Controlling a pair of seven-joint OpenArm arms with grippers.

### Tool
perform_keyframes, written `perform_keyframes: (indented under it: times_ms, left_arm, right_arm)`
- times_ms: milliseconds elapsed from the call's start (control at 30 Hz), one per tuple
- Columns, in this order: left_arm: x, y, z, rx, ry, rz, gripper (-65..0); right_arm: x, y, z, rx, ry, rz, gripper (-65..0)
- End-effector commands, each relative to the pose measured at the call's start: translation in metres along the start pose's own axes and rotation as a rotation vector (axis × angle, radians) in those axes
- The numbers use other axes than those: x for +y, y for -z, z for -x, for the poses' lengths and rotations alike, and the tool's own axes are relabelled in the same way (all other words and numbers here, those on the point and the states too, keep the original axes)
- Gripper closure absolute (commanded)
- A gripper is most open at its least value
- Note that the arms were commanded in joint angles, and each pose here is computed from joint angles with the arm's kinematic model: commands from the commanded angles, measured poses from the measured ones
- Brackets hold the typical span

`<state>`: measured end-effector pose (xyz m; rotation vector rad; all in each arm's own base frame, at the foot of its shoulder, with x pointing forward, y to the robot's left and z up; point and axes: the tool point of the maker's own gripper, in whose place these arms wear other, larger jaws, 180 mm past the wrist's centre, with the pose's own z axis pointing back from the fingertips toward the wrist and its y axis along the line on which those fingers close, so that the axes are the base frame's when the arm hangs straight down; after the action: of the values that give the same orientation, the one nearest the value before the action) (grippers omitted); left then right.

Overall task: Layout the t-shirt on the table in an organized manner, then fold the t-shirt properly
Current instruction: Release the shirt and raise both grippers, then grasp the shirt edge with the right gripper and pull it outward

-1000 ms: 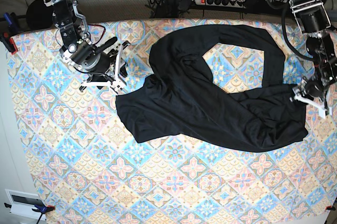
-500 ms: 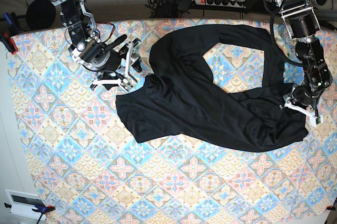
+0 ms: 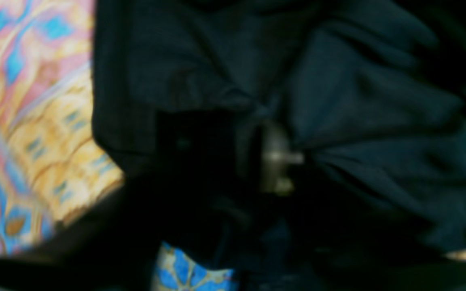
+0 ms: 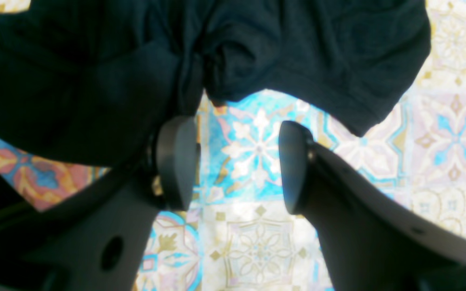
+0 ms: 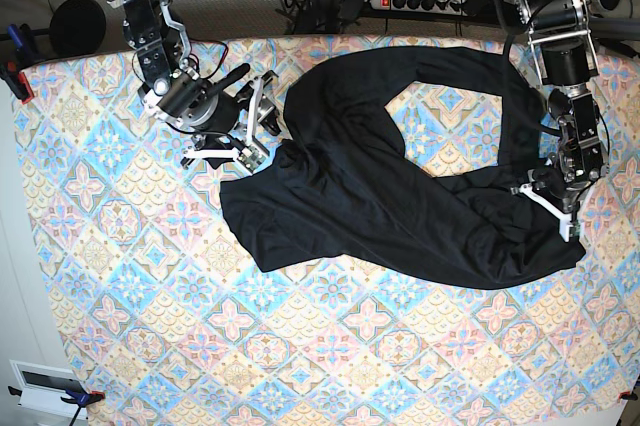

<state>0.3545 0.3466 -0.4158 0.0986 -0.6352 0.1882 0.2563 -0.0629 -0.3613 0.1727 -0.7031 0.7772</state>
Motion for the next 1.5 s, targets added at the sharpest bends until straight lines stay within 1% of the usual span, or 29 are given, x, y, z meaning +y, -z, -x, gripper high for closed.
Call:
perform_keyframes:
  times_ms: [0, 33, 100, 133, 167, 267, 333, 467, 533, 633, 767, 867, 967, 1033, 1100, 1167, 1300, 1367, 1467]
  left_arm:
    - [0.014, -0.006, -0.014, -0.032, 0.001, -0.034, -3.5]
    - [0.019, -0.008, -0.011, -0.027, -0.009, -0.041, 0.0]
    - [0.028, -0.019, -0.009, -0.049, -0.016, -0.058, -0.5]
    - [0.036, -0.03, -0.004, -0.064, -0.021, -0.075, -1.4]
    - [0.043, -0.045, -0.005, -0.101, -0.029, -0.084, 0.0]
    - [0.054, -0.085, -0.002, -0.177, -0.054, -0.083, 0.0]
    - [0.072, -0.108, 0.003, -0.224, -0.12, -0.096, 0.0]
    - [0.114, -0.137, 0.034, -0.264, -0.31, -0.148, -0.1]
    - [0.131, -0.145, 0.049, -0.268, -0.382, -0.187, -0.1]
    - [0.151, -0.142, 0.083, -0.22, -0.478, -0.229, -0.2]
    - [0.154, -0.129, 0.111, -0.151, -0.536, -0.228, -0.2]
    - [0.149, -0.125, 0.113, -0.137, -0.533, -0.215, -0.4]
    - [0.134, -0.117, 0.112, -0.11, -0.491, -0.184, -0.5]
    - [0.133, -0.117, 0.116, -0.097, -0.484, -0.179, -0.9]
    - [0.132, -0.12, 0.111, -0.111, -0.47, -0.178, -3.7]
    - [0.129, -0.124, 0.102, -0.132, -0.454, -0.178, -8.6]
    - [0.12, -0.128, 0.099, -0.086, -0.435, -0.154, -15.8]
    - [0.117, -0.133, 0.091, -0.101, -0.413, -0.149, -17.9]
    - [0.116, -0.135, 0.086, -0.114, -0.404, -0.146, -18.4]
  right_arm:
    - [-0.005, -0.004, -0.012, -0.045, -0.003, 0.011, -30.7]
    - [-0.005, -0.004, -0.012, -0.045, -0.002, 0.012, -30.7]
    - [-0.006, -0.004, -0.012, -0.045, 0.0, 0.015, -30.7]
    - [-0.006, -0.004, -0.012, -0.045, 0.0, 0.015, -30.7]
    - [-0.006, -0.004, -0.012, -0.045, 0.0, 0.015, -30.7]
    - [-0.004, -0.004, -0.013, -0.046, -0.002, 0.01, -30.7]
    - [-0.001, -0.002, -0.017, -0.057, 0.006, 0.004, -30.7]
    - [0.008, 0.0, -0.019, -0.06, 0.0, -0.017, -30.7]
    - [0.015, 0.002, -0.02, -0.06, -0.012, -0.037, -30.7]
    - [0.02, 0.003, -0.021, -0.06, -0.021, -0.049, -30.7]
    - [0.032, 0.005, -0.022, -0.06, -0.039, -0.079, -30.7]
    - [0.031, 0.005, -0.024, -0.064, -0.04, -0.078, -30.8]
    - [0.029, 0.009, -0.018, -0.045, -0.028, -0.077, -30.9]
    - [0.023, 0.014, -0.027, -0.059, -0.02, -0.07, -30.9]
    - [0.016, 0.019, -0.039, -0.078, -0.02, -0.06, -30.9]
    - [0.014, 0.024, -0.046, -0.085, -0.008, -0.062, -30.9]
    - [0.013, 0.036, -0.05, -0.078, 0.019, -0.072, -30.9]
    - [0.015, 0.043, -0.051, -0.073, 0.036, -0.083, -30.9]
    - [0.019, 0.052, -0.058, -0.082, 0.079, -0.127, -30.9]
